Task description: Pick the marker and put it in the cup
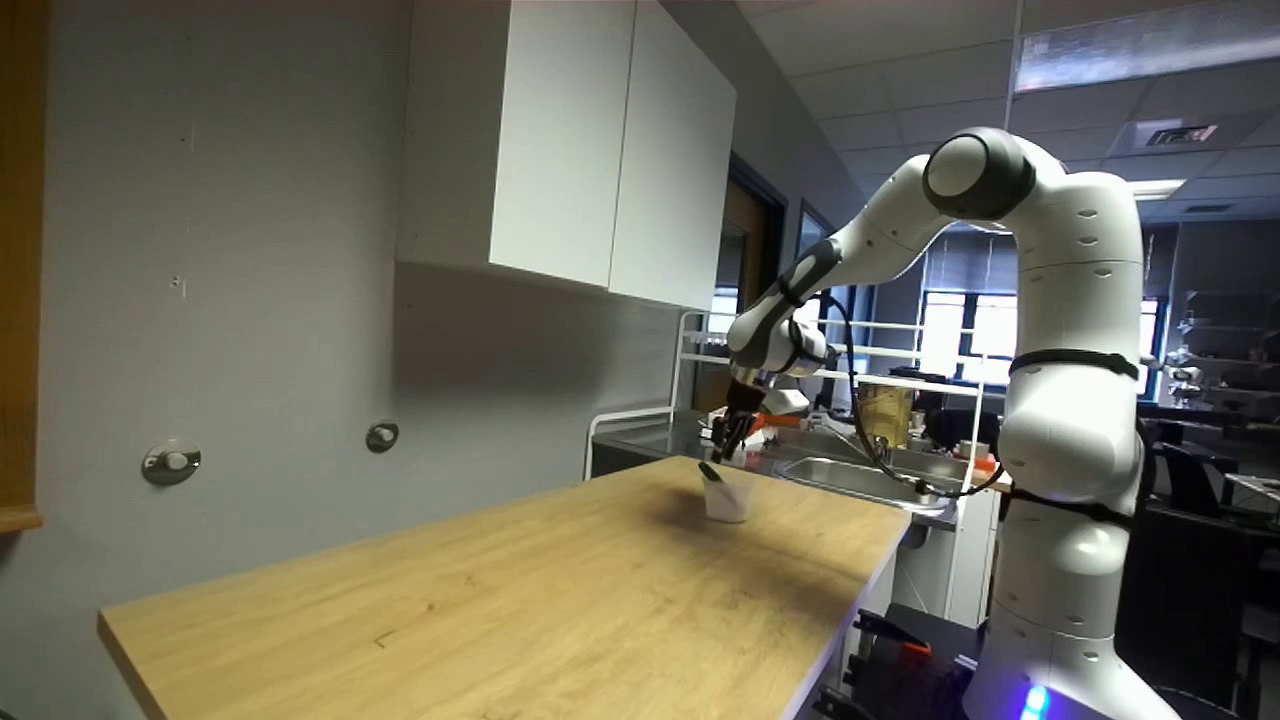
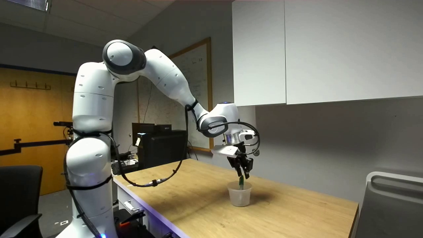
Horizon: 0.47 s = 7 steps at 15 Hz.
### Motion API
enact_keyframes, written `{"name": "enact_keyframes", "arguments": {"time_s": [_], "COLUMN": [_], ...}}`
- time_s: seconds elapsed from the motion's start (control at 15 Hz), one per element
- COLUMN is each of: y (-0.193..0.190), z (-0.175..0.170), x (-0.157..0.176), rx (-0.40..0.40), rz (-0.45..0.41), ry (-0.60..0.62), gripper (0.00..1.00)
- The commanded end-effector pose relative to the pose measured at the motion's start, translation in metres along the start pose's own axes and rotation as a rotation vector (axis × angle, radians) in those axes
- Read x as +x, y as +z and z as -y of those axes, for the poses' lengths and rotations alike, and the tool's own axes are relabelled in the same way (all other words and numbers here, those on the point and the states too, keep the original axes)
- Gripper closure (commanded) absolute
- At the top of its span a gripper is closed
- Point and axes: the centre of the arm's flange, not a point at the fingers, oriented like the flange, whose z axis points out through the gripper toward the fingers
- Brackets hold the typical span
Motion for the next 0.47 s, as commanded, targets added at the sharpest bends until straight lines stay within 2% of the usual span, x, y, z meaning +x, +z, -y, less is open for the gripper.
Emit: {"name": "enact_keyframes", "arguments": {"time_s": [0.0,0.2,0.4], "y": [0.0018,-0.0015,-0.0058], "z": [-0.0031,0.0002,0.0040], "x": [-0.0011,-0.0014,-0.0021], "rx": [0.007,0.007,0.006], "rz": [-0.008,-0.007,-0.002], "ry": [-0.024,-0.039,-0.052], "gripper": [0.25,0.02,0.00]}}
